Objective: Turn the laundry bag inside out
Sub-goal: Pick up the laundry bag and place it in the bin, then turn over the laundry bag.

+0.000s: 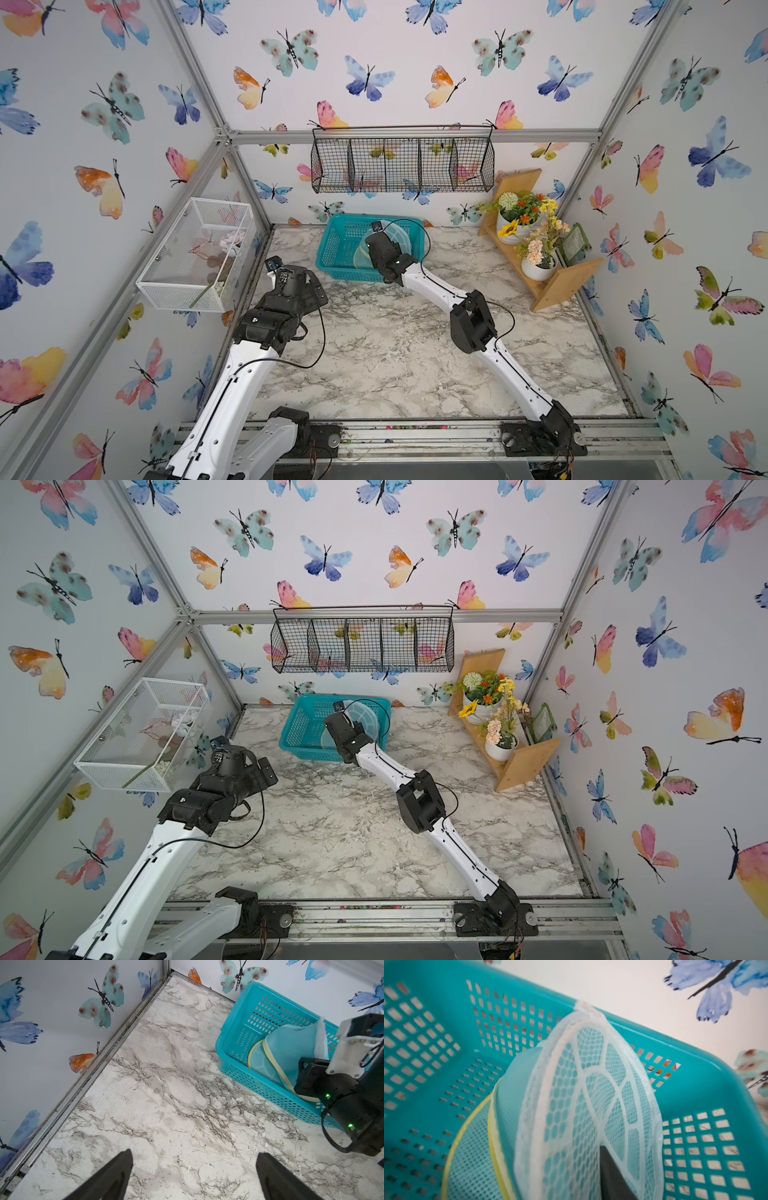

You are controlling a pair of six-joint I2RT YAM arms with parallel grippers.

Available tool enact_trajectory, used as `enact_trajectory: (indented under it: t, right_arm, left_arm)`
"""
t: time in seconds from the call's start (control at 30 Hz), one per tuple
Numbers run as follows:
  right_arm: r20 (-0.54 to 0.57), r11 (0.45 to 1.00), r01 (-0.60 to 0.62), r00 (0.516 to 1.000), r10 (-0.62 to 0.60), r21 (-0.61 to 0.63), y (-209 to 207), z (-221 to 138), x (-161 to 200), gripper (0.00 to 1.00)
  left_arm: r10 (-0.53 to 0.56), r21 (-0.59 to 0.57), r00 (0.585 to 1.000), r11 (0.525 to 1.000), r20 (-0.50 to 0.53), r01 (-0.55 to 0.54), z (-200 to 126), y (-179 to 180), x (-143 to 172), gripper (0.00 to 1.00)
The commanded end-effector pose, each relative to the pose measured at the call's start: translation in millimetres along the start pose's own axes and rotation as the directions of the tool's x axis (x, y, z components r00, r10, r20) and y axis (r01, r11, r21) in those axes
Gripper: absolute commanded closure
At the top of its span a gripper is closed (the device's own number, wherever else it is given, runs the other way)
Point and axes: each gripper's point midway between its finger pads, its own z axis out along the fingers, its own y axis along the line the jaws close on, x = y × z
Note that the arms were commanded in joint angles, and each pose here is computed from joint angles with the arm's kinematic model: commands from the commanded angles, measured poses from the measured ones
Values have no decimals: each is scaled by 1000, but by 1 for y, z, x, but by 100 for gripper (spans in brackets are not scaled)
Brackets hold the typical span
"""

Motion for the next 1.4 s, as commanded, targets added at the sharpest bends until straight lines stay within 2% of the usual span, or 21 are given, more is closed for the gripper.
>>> enact_trajectory:
  t: [0.0,0.1,0.17,0.27,0.37,0.43,0.57,0.67,0.73,0.8,0.93,1.13,1.27,1.37]
  right_arm:
    - [119,989,-95,987,109,-117,-28,-59,-96,85]
    - [140,955,-107,979,151,-277,-29,-110,-134,93]
    - [112,926,-121,979,171,-359,-34,-137,-142,97]
    - [-40,860,-209,976,216,-465,-54,-166,-134,97]
    - [-235,766,-345,938,256,-543,-77,-183,-111,97]
    - [-360,683,-449,890,281,-577,-87,-195,-97,97]
    - [-548,547,-578,801,240,-605,-84,-221,-72,97]
    - [-660,461,-651,732,170,-603,-73,-239,-53,97]
    - [-718,398,-696,686,123,-597,-65,-252,-42,98]
    - [-754,364,-725,651,87,-584,-61,-262,-31,98]
    - [-794,321,-755,608,18,-572,-58,-281,-16,97]
    - [-821,266,-789,570,-21,-554,-56,-298,-5,97]
    - [-825,236,-798,564,-31,-555,-56,-308,-6,97]
    - [-835,230,-808,549,-41,-543,-56,-314,0,97]
  left_arm:
    - [-2,-2,1000,1000,20,2,-3,0,-8,1]
    - [-2,11,999,1000,42,2,-6,-3,-17,1]
    - [-3,31,998,1000,57,1,-10,-7,-22,1]
    - [-8,101,996,995,86,0,-20,-19,-32,1]
    - [-34,220,993,976,110,10,-35,-39,-45,1]
    - [-60,336,992,942,109,20,-47,-60,-52,1]
    - [-115,610,993,789,39,67,-77,-112,-61,1]
    - [-104,700,992,704,-68,122,-79,-135,-45,1]
    - [-90,721,986,673,-143,166,-71,-142,-26,1]
    - [-75,729,974,652,-212,209,-63,-147,-6,1]
    - [-34,735,967,643,-254,216,-60,-155,13,1]
    - [50,724,983,683,-175,94,-62,-158,1,1]
    - [107,750,979,658,-172,60,-63,-168,2,1]
    - [217,782,964,623,-153,-16,-71,-183,15,1]
